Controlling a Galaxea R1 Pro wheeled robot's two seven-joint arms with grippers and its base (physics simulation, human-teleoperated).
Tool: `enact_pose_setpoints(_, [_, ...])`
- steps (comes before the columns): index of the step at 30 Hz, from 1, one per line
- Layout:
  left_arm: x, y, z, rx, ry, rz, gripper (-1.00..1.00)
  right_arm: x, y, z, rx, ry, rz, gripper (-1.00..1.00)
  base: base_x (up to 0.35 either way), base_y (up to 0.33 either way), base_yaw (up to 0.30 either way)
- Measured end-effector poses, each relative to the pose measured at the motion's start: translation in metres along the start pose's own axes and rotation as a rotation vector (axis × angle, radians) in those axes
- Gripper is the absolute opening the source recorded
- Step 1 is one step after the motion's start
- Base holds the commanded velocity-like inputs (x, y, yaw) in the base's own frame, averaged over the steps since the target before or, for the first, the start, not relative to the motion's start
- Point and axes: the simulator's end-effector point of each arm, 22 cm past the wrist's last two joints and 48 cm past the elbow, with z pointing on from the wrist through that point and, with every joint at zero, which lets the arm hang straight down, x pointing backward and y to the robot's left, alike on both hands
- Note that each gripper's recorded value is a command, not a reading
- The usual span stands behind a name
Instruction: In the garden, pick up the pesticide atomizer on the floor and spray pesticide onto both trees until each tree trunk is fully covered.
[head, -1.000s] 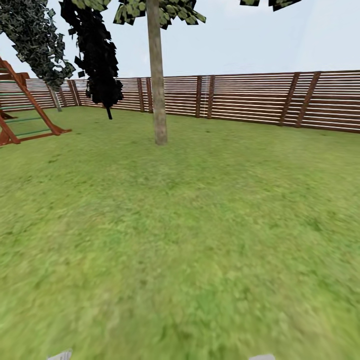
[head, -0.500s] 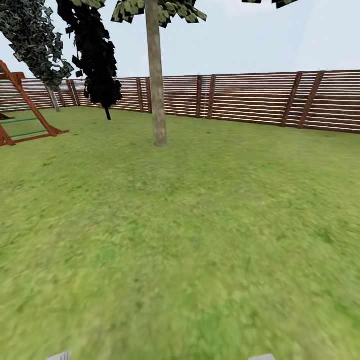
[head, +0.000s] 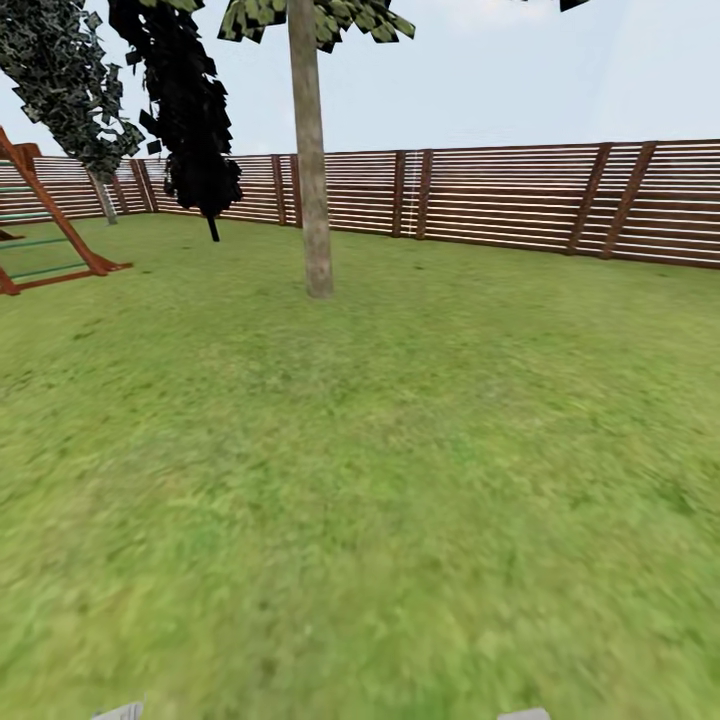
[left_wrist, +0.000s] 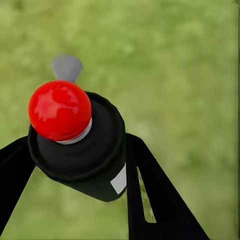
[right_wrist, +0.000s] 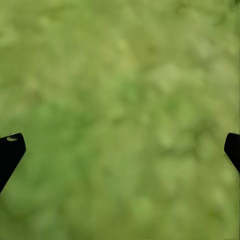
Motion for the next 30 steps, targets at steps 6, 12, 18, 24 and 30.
enact_pose_setpoints(6, [0.0000,0.0000,0.0000,0.000,0.000,0.000,-1.00,0.0000,-0.0001,0.0000,0.000,0.000,0.000,1.00,0.338,0.000,0.000])
enact_pose_setpoints(12, [0.0000,0.0000,0.0000,0.000,0.000,0.000,-1.00,0.0000,0.0001,0.0000,0.000,0.000,0.000,1.00,0.338,0.000,0.000])
enact_pose_setpoints(18, [0.0000,0.0000,0.0000,0.000,0.000,0.000,-1.00,0.0000,0.0000,0.0000,0.000,0.000,0.000,1.00,0.338,0.000,0.000])
enact_pose_setpoints(24, [0.0000,0.0000,0.0000,0.000,0.000,0.000,-1.00,0.0000,0.0000,0.0000,0.000,0.000,0.000,1.00,0.338,0.000,0.000])
enact_pose_setpoints(30, [0.0000,0.0000,0.0000,0.000,0.000,0.000,-1.00,0.0000,0.0001,0.0000,0.000,0.000,0.000,1.00,0.338,0.000,0.000])
